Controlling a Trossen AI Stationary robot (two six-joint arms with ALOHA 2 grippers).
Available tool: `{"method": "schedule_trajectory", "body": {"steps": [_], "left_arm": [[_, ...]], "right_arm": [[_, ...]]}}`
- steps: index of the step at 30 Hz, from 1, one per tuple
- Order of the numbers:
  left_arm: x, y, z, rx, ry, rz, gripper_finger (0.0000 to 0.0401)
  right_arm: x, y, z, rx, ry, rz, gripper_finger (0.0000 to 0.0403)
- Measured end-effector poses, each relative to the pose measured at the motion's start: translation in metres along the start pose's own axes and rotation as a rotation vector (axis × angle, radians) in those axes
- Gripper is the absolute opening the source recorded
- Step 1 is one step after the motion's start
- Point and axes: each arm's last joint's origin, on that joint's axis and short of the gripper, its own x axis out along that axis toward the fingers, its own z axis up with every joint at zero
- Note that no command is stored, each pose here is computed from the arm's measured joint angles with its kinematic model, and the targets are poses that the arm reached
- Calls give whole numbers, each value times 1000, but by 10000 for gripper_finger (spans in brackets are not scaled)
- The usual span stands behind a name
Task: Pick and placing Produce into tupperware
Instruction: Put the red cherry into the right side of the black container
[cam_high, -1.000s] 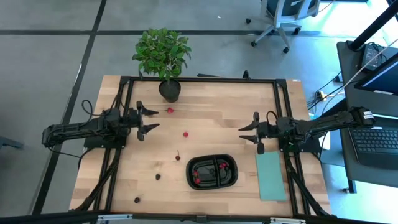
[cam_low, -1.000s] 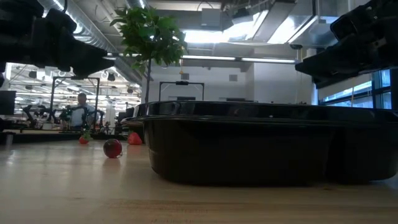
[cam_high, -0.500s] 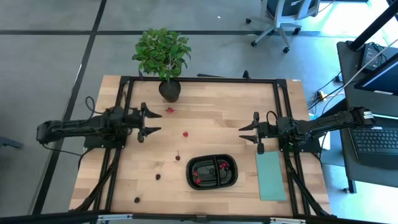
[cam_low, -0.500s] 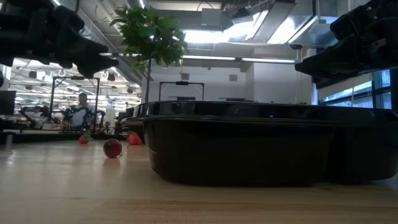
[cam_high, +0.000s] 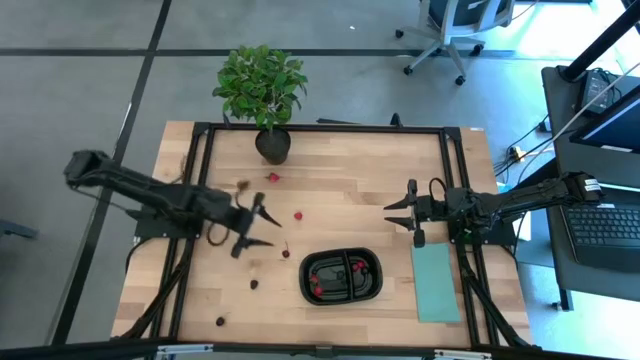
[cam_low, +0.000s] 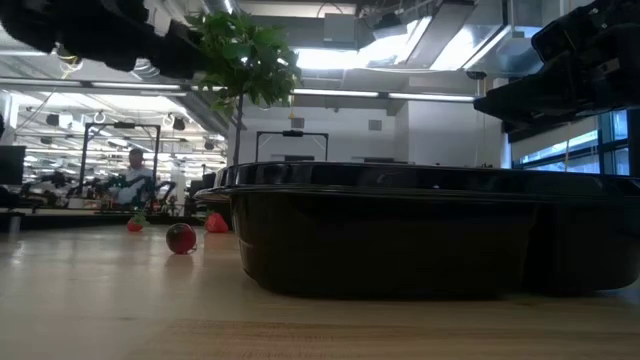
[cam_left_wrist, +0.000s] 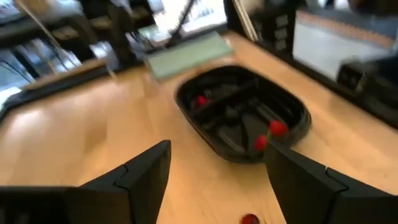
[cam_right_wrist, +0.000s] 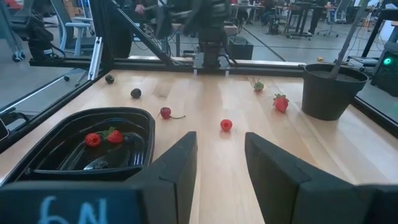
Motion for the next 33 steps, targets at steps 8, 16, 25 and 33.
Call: {"method": "schedule_trajectory", "body": {"steps": [8, 16, 25, 33], "left_arm": [[57, -22, 4, 24, 211, -22, 245], [86, -33, -22, -128, 380, -32, 245], [98, -37, -42, -118, 480, -12, 245], [102, -35, -57, -135, 558, 17, 245]], "right_arm": [[0, 0, 0, 3, 2, -1, 138], [0, 0, -2, 53, 19, 0, 138], [0, 0, -5, 54, 56, 0, 138], [0, 0, -5, 52, 56, 0, 138]]}}
